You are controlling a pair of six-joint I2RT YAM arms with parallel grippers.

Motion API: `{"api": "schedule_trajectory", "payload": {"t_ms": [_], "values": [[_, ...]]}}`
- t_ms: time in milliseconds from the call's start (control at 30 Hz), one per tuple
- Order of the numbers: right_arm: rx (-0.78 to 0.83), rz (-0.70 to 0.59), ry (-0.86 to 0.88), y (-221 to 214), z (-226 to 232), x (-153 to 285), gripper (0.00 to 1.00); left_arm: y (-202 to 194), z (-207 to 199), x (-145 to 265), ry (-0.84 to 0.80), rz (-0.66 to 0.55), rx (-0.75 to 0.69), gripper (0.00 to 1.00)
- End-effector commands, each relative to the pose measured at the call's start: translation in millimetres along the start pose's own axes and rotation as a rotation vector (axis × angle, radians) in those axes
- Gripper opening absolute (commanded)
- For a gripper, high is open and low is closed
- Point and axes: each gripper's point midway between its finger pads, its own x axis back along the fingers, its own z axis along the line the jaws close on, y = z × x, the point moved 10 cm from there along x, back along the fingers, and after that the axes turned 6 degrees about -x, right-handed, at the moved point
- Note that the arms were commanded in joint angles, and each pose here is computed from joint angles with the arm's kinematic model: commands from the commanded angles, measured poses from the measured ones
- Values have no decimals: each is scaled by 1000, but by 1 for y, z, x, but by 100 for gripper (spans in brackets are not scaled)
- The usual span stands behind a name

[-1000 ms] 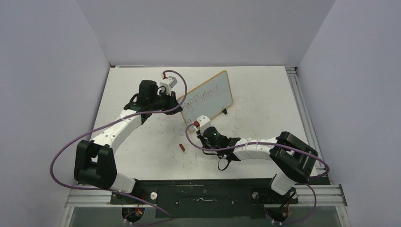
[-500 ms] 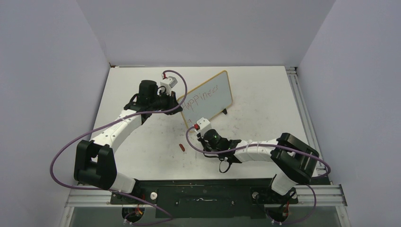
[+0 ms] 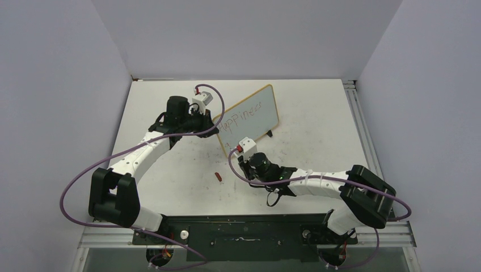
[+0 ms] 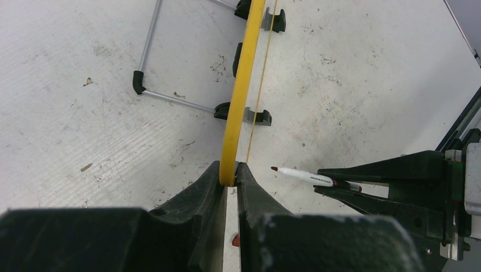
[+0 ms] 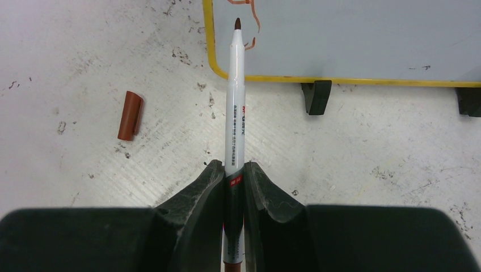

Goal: Write a sentence on the whiteboard

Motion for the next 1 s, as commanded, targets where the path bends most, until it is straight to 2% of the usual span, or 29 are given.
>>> {"api": "schedule_trajectory", "payload": {"t_ms": [0, 367, 967], "values": [[-34, -77, 39, 24, -4, 3, 5, 19, -5, 9, -2, -69, -63, 0], [-55, -47, 85, 32, -29, -3, 5, 20, -5, 9, -4, -68, -58, 0], [-19, -31, 119, 43, -22, -19, 5, 19, -5, 9, -4, -67, -57, 0]]}}
